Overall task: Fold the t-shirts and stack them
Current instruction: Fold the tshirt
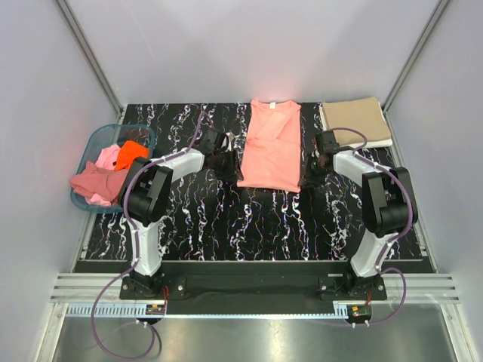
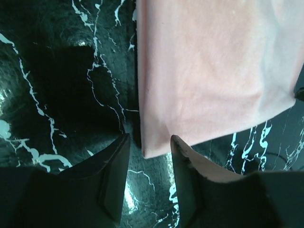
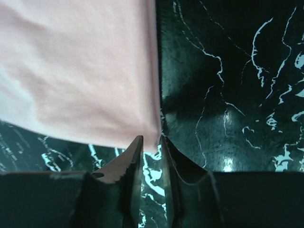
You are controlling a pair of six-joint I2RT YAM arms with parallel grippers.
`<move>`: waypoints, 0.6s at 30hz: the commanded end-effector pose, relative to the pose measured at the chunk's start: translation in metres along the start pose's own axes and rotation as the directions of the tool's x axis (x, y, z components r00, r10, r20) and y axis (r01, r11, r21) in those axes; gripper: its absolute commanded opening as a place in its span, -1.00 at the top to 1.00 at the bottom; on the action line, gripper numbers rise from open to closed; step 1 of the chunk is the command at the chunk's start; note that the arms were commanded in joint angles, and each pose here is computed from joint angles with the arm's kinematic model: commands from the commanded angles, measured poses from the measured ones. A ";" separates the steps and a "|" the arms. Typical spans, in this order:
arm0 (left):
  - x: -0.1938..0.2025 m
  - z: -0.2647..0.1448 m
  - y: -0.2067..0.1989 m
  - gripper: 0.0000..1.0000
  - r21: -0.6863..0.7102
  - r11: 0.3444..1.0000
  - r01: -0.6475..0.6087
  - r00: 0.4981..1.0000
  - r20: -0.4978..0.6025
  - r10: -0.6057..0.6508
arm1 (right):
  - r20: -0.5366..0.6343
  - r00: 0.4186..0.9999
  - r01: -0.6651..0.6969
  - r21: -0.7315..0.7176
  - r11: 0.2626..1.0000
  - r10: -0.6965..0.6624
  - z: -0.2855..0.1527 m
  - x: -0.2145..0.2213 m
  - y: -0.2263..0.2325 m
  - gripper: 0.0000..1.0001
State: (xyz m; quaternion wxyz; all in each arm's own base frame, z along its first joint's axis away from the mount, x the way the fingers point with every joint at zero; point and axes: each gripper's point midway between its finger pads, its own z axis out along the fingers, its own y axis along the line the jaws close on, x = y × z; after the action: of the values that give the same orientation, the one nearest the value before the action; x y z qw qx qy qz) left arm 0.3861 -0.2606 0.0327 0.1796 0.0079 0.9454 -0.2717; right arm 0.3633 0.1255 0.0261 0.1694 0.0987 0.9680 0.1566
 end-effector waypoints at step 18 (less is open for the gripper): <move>0.025 0.009 0.003 0.96 -0.039 0.999 -0.011 0.998 -0.067 0.008 | -0.096 0.995 -0.004 -0.150 0.989 -0.010 0.029 0.030 0.046 0.99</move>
State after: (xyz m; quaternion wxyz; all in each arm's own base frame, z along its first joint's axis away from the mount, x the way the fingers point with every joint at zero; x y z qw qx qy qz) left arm 0.3739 -0.2714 0.0220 0.1504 0.0209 0.9497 -0.2738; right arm 0.3726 0.1914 0.0366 0.1623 0.0583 0.9519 0.2534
